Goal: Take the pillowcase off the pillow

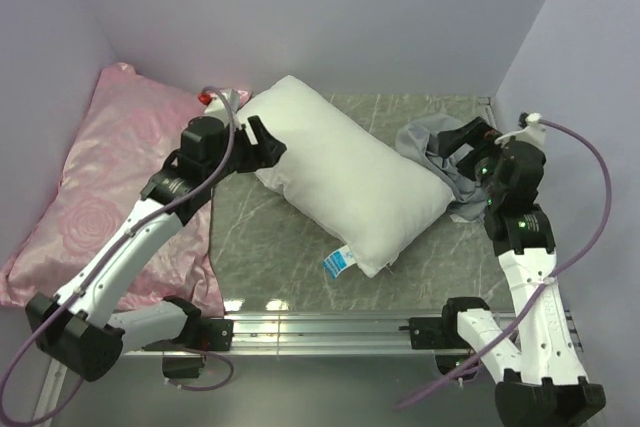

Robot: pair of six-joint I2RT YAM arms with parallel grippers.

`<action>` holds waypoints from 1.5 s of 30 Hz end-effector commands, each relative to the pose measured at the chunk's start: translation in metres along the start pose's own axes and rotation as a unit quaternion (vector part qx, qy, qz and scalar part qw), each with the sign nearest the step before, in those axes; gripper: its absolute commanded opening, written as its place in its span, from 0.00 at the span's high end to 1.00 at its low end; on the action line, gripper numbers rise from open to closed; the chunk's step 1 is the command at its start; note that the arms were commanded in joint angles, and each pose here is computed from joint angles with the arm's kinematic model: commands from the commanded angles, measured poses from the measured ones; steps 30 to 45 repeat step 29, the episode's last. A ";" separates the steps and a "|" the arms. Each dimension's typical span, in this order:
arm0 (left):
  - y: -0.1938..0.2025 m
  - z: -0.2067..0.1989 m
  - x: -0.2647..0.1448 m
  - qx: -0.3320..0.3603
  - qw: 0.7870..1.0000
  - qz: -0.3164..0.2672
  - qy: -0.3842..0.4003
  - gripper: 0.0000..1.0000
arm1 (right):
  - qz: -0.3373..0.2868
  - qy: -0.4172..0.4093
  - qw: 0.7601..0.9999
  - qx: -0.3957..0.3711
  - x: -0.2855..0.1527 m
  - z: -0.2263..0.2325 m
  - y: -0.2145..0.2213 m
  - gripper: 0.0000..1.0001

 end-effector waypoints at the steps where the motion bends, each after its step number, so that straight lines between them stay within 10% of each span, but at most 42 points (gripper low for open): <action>1: -0.018 -0.014 -0.025 0.012 0.998 -0.046 0.033 0.24 | 0.041 -0.033 0.998 -0.030 -0.008 0.015 0.035 0.00; 13: -0.025 0.000 -0.076 0.022 0.993 -0.117 0.016 0.04 | 0.044 -0.050 0.996 -0.054 -0.022 0.002 0.069 0.00; 45: -0.020 0.000 -0.081 0.015 0.991 -0.133 0.031 0.03 | 0.021 -0.058 0.996 -0.063 -0.034 0.003 0.060 0.00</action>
Point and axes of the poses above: each gripper's point midway between its finger pads, its own x axis out along the fingers, its own z axis along the line the jaws close on, y = z × x, the point moved 2 cm from there along -x, back along the fingers, and after that the axes turned 3 degrees about x, right-handed, at the moved point
